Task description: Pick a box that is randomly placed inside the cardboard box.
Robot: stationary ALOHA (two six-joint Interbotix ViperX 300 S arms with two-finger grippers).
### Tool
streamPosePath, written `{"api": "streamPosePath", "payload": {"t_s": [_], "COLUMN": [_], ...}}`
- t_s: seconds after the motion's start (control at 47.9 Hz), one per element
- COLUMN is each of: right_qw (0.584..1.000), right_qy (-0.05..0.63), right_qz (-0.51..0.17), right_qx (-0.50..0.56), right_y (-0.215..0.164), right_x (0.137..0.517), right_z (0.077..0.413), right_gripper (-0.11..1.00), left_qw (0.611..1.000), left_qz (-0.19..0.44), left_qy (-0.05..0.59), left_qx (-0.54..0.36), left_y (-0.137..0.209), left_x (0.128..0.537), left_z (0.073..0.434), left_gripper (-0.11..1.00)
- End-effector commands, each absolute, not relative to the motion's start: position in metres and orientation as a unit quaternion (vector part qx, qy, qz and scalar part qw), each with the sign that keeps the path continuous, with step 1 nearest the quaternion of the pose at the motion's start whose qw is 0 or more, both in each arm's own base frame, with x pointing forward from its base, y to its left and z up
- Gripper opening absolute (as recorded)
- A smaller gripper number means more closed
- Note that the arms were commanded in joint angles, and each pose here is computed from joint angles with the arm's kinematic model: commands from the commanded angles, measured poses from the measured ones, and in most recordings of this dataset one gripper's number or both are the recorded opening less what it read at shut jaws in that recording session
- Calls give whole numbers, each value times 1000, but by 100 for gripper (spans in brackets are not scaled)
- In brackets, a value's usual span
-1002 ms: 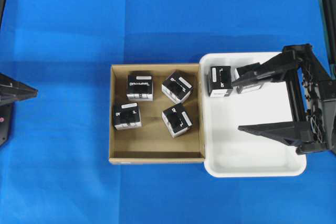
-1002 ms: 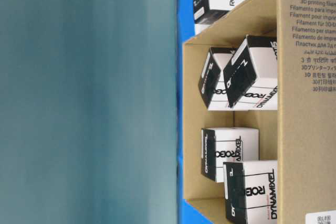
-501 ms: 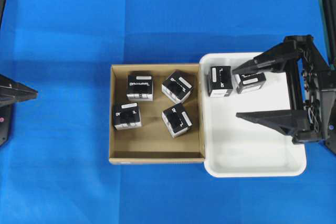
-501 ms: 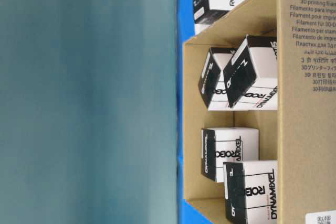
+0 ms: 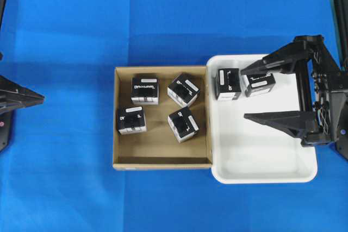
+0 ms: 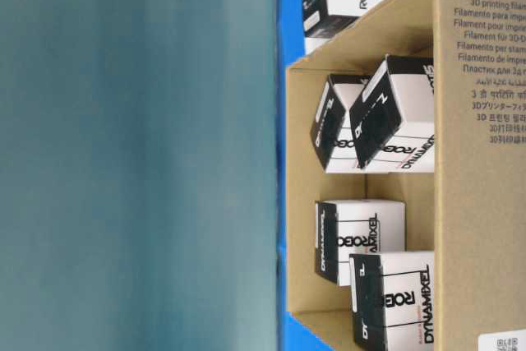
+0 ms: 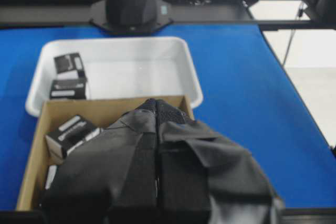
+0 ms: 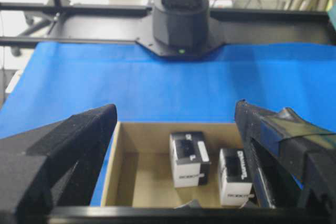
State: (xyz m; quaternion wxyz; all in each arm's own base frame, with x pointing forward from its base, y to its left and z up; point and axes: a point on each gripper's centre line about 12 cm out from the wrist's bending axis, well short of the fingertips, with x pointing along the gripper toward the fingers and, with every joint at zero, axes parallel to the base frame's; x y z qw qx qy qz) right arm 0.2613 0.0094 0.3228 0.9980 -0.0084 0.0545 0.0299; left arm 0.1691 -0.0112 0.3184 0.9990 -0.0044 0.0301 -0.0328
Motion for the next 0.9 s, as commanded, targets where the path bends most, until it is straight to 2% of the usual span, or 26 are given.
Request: {"api": "streamPosePath", "payload": {"t_s": [0.0,0.877], "right_qw": [998,999], "right_qy": [46,45], "right_qz": [31,26], "right_qx": [-6,1], "right_y": [9,8], "right_x": [261,246], "right_z": [327,324], "right_gripper": [95,95], "left_qw": [999,999], "left_qz": [-32,-33], "left_qy": [25,25], "left_qx": [-5,-4], "left_y": [-11,-11], "left_x": [171,171], "left_z": [322,323], "left_gripper": [-7,-7]}}
